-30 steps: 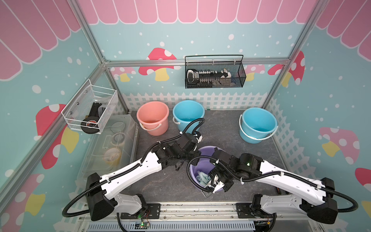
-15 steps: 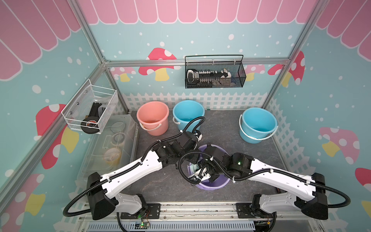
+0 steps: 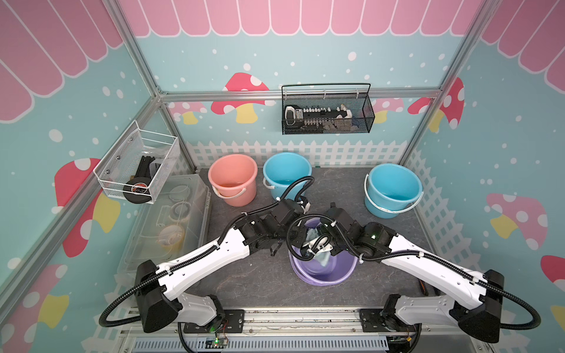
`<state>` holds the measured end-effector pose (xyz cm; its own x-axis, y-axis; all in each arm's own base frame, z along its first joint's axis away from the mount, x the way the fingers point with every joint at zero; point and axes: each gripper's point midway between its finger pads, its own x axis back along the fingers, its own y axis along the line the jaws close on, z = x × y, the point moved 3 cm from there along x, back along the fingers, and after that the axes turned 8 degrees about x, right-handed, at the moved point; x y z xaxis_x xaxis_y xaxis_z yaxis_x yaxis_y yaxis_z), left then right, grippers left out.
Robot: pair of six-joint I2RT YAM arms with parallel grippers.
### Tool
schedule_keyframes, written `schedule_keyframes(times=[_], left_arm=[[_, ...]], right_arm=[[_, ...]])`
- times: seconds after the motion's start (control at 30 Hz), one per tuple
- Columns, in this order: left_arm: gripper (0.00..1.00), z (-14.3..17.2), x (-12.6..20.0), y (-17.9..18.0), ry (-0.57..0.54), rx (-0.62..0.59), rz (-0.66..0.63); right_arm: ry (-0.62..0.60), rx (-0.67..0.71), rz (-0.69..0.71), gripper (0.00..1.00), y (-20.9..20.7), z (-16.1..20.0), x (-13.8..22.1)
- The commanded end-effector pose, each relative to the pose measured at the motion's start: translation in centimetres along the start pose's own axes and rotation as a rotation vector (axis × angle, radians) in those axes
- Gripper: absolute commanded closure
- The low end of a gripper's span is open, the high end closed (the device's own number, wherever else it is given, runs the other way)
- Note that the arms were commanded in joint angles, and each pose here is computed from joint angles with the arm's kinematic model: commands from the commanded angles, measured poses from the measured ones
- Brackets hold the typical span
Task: Wipe the inside of the bucket with a cloth
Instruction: Wipe the dirt from the inside of the bucket, then place the bucket at the center of the board.
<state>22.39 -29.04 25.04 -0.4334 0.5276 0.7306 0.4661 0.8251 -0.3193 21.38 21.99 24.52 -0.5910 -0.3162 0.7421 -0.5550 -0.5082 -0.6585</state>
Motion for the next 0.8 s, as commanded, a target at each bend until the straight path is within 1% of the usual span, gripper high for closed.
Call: schedule_keyframes(times=[0.0, 0.1, 0.2, 0.3, 0.43, 0.53, 0.63, 0.7, 0.77], left_arm=[[1.0, -1.6, 0.5, -1.4, -0.053, -0.003, 0.051], [1.0, -2.1, 0.2, -1.6, -0.07, 0.004, 0.056], [1.0, -3.1, -0.5, -2.1, -0.081, 0.019, 0.057], [1.0, -4.6, -1.8, -3.0, -0.081, 0.029, 0.059], [1.0, -7.2, -4.2, -4.0, -0.089, 0.059, 0.051], [1.0, -9.3, -6.1, -4.3, -0.094, 0.098, 0.043], [1.0, -11.5, -7.8, -3.6, -0.105, 0.16, 0.022], [1.0, -13.0, -8.9, -2.6, -0.115, 0.221, 0.009], [1.0, -14.4, -10.0, -1.3, -0.129, 0.275, -0.002]], right_arm=[[0.092, 0.007, -0.014, 1.0, 1.6, 2.3, 1.6], [0.117, -0.055, -0.016, 1.0, 2.6, 3.2, 3.2], [0.093, -0.183, 0.037, 1.0, 2.7, 3.7, 5.5], [0.039, -0.345, 0.153, 1.0, 1.8, 4.1, 8.2], [0.023, -0.612, 0.395, 1.0, -1.0, 6.0, 12.0], [0.075, -0.789, 0.57, 1.0, -2.9, 8.4, 15.0], [0.19, -0.948, 0.723, 1.0, -4.2, 11.3, 17.9], [0.268, -1.031, 0.802, 1.0, -4.7, 12.9, 19.7], [0.299, -1.089, 0.852, 1.0, -5.3, 13.7, 21.0]])
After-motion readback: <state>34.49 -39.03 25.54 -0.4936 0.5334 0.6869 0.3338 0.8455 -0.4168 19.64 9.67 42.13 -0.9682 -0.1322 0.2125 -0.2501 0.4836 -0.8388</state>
